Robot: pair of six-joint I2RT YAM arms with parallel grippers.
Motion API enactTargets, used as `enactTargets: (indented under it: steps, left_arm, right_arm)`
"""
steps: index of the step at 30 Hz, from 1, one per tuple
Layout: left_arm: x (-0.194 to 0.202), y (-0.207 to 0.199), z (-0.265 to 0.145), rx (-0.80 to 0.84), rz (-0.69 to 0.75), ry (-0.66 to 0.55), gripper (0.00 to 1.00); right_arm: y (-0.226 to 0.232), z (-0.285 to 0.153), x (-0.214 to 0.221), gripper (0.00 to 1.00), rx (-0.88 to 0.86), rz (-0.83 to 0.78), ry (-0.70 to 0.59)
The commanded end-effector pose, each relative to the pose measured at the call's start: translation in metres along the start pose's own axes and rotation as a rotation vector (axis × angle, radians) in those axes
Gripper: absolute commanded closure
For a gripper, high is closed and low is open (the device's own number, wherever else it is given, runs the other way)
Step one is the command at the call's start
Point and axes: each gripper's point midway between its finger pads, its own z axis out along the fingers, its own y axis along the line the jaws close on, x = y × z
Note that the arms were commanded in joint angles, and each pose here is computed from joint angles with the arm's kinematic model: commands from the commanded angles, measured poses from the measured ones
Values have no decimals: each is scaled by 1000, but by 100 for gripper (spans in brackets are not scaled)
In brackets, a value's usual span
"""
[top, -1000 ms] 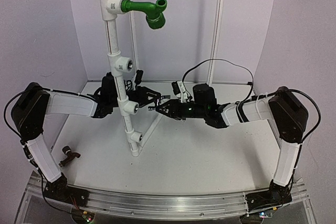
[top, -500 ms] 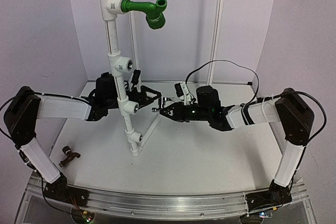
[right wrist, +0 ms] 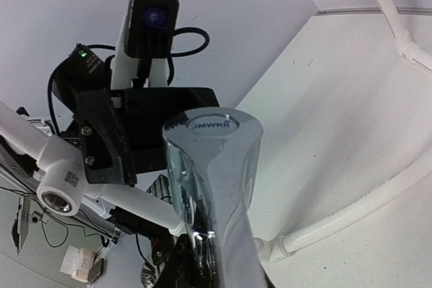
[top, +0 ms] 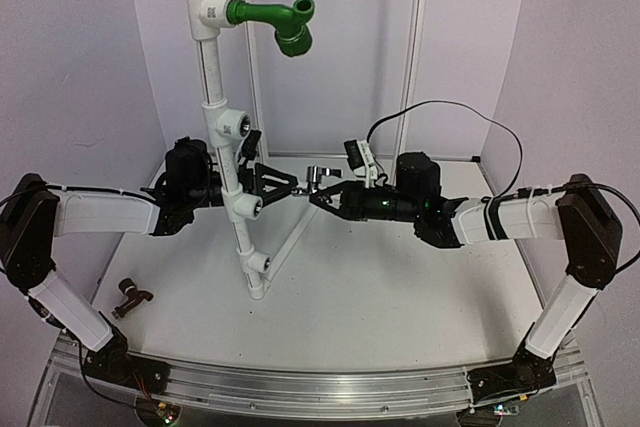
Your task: Install the water faucets
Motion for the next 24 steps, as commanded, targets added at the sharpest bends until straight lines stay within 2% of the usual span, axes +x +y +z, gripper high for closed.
enactTargets:
  steps: [1, 10, 14, 16, 18, 19, 20, 21, 24]
  left_arm:
    - [9, -28, -3, 137, 32, 51, 45]
    - [13, -21, 2, 137, 1, 71, 58]
    - [10, -20, 6, 141, -2, 73, 75]
    - [9, -20, 6, 141, 3, 71, 88]
    - [9, -20, 6, 139, 16, 64, 97]
    - [10, -20, 5, 137, 24, 62, 99]
    - [11, -18, 4, 132, 30, 60, 100]
    - [12, -18, 3, 130, 39, 58, 100]
    - [14, -15, 3, 123, 50, 56, 100]
  right_arm:
    - [36, -3, -22, 100, -135, -45, -54]
    - [39, 2, -22, 100, -172, -31, -47]
    - [39, 6, -21, 100, -180, -26, -35]
    - [37, 8, -20, 99, -176, -24, -36]
    - [33, 8, -21, 95, -156, -17, -47]
    - [31, 7, -22, 88, -145, -12, -54]
    - [28, 7, -23, 79, -129, 0, -61]
    - [26, 8, -25, 75, -116, 12, -66]
    - [21, 9, -27, 66, -88, 29, -71]
